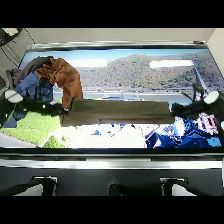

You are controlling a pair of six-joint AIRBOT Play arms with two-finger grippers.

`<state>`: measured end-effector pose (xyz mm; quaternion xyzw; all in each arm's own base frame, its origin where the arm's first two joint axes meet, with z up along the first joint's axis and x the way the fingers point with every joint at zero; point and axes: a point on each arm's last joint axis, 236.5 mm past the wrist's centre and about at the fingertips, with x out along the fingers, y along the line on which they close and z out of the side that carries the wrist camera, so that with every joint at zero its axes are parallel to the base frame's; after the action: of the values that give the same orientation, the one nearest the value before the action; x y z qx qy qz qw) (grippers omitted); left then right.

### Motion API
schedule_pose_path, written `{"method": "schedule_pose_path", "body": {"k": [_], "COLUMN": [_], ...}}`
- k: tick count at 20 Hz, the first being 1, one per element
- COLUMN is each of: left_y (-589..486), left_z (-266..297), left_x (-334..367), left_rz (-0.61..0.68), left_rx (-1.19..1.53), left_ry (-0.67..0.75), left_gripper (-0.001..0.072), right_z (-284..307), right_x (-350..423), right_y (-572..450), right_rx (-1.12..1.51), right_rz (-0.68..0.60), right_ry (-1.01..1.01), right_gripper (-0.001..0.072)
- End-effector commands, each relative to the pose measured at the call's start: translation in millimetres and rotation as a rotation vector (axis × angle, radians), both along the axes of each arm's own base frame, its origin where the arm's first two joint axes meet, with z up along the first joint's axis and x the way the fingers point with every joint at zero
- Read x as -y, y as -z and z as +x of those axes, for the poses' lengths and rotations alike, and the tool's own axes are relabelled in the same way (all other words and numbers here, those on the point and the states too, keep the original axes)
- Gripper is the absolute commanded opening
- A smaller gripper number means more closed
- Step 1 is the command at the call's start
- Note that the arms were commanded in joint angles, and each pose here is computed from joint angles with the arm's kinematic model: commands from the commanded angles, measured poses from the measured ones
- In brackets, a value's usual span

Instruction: Fold the shirts.

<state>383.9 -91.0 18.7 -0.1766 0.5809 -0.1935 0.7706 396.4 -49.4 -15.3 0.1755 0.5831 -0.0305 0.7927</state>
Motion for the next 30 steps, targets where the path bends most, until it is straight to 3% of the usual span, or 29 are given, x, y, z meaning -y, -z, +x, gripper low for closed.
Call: {"method": "schedule_pose_path", "body": {"k": [1, 5, 9, 10, 11, 12, 13, 16, 20, 24, 26, 27, 28, 29, 30], "left_y": [1, 48, 80, 78, 73, 65, 55, 23, -34, -94, -113, -117, -117, -113, -106], "left_z": [54, 61, 53, 54, 54, 53, 52, 59, 69, 61, 57, 54, 51, 48, 47], "left_x": [-3, 10, 17, 15, 12, 8, 4, -4, 23, 64, 79, 86, 94, 103, 114], "left_rz": [-0.015, -0.041, -0.057, -0.057, -0.06, -0.063, -0.066, -0.067, -0.123, -0.206, -0.209, -0.209, -0.21, -0.207, -0.2], "left_rx": [-0.022, -0.198, -0.307, -0.304, -0.304, -0.308, -0.309, -0.255, -0.095, 0.035, 0.091, 0.101, 0.099, 0.096, 0.109], "left_ry": [-0.004, 0.075, 0.058, 0.055, 0.059, 0.068, 0.077, 0.037, 0.035, 0.089, 0.112, 0.126, 0.143, 0.17, 0.215], "left_gripper": [0.0026, 0.0027, 0.004, 0.0141, 0.0358, 0.0452, 0.0451, 0.045, 0.045, 0.045, 0.0449, 0.0448, 0.0437, 0.0332, 0.0144], "right_z": [55, 68, 69, 71, 70, 68, 65, 49, 37, 49, 50, 52, 55, 59, 62], "right_x": [-1, -15, -25, -22, -16, -9, 5, 34, 8, -28, -42, -48, -50, -55, -57], "right_y": [-2, 37, 61, 58, 50, 40, 30, 29, 55, 72, 82, 84, 82, 74, 62], "right_rx": [0.053, -0.027, -0.072, -0.06, -0.059, -0.059, -0.057, -0.1, -0.217, -0.248, -0.273, -0.271, -0.258, -0.23, -0.189], "right_rz": [-0.011, 0.099, 0.159, 0.154, 0.155, 0.155, 0.154, 0.269, 0.437, 0.535, 0.533, 0.529, 0.526, 0.541, 0.536], "right_ry": [0.066, 0.127, 0.146, 0.138, 0.132, 0.104, 0.094, 0.213, 0.226, 0.215, 0.21, 0.2, 0.189, 0.163, 0.124], "right_gripper": [0.0042, 0.0043, 0.0045, 0.0076, 0.0275, 0.0487, 0.0608, 0.0675, 0.0697, 0.0691, 0.0645, 0.0423, 0.0135, 0.0044, 0.0043]}}
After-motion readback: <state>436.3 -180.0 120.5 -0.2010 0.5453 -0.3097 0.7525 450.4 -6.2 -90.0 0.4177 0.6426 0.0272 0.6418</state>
